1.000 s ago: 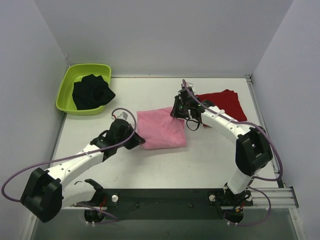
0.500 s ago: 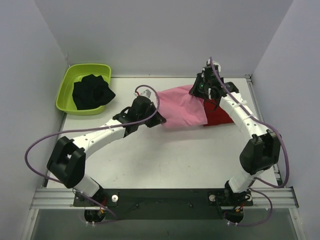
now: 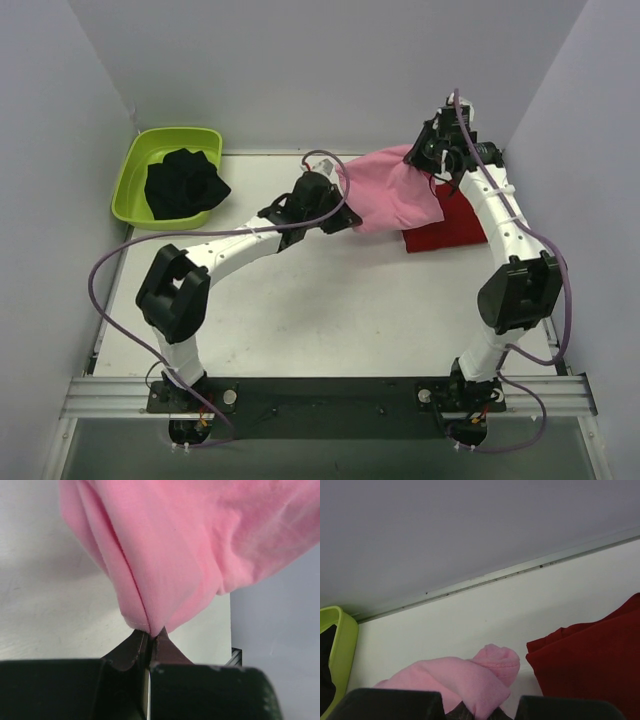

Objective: Fold and stack the t-shirts

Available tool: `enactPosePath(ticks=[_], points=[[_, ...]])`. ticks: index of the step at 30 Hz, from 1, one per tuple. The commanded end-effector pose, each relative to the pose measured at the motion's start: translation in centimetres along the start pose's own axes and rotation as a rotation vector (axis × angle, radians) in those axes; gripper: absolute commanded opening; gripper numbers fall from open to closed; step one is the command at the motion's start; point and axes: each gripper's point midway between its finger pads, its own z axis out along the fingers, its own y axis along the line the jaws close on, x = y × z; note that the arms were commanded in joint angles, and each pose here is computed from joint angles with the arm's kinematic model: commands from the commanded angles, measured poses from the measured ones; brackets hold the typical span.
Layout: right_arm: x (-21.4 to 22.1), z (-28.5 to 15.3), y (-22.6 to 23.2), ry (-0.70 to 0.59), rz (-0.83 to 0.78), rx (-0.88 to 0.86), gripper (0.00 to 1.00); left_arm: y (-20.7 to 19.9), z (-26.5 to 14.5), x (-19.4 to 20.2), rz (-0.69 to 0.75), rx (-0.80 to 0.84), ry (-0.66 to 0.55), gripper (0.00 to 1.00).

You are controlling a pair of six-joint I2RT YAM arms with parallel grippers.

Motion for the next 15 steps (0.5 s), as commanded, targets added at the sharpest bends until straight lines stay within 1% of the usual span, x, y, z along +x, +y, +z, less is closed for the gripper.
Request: enactPosePath(ticks=[1,4,6,7,9,10,12,13,15], points=[[-3.6,0.0,-0.4,-0.073,0.013,-0.002,0.0,-6.0,1.7,-1.7,0.034,0.189,-0.025,0.0],[-4.9,0.4,-1.3,-0.086,0.025,0.012,0.0,-7.4,3.7,-1.5,0.045,0.219,-0.013,0.0],[-5.4,0.6,-2.2,-0.096,0.03,0.035,0.0,-7.2,5.3,-0.7,0.049,0.215,0.013,0.0],[-5.7,0.7,-3.0,-0.1,0.036,0.051,0.0,-8.5,5.5,-1.2,0.055,0.243,0.006,0.0],[-5.7,0.7,-4.0,-0.105,0.03,0.077,0.0,-8.3,7.0,-0.3,0.062,0.237,0.036,0.0],[-6.1,0.5,-4.8,-0.12,0.031,0.099,0.0,-9.3,7.1,-0.9,0.067,0.26,0.024,0.0],[-5.9,0.6,-6.0,-0.118,0.029,0.122,0.0,-8.9,8.4,-0.2,0.073,0.258,0.047,0.0],[-6.2,0.5,-6.4,-0.131,0.028,0.132,0.0,-9.9,8.5,-0.5,0.08,0.283,0.04,0.0],[-6.7,0.0,-7.4,-0.154,0.037,0.152,0.0,-8.9,9.9,0.8,0.082,0.252,0.083,0.0]])
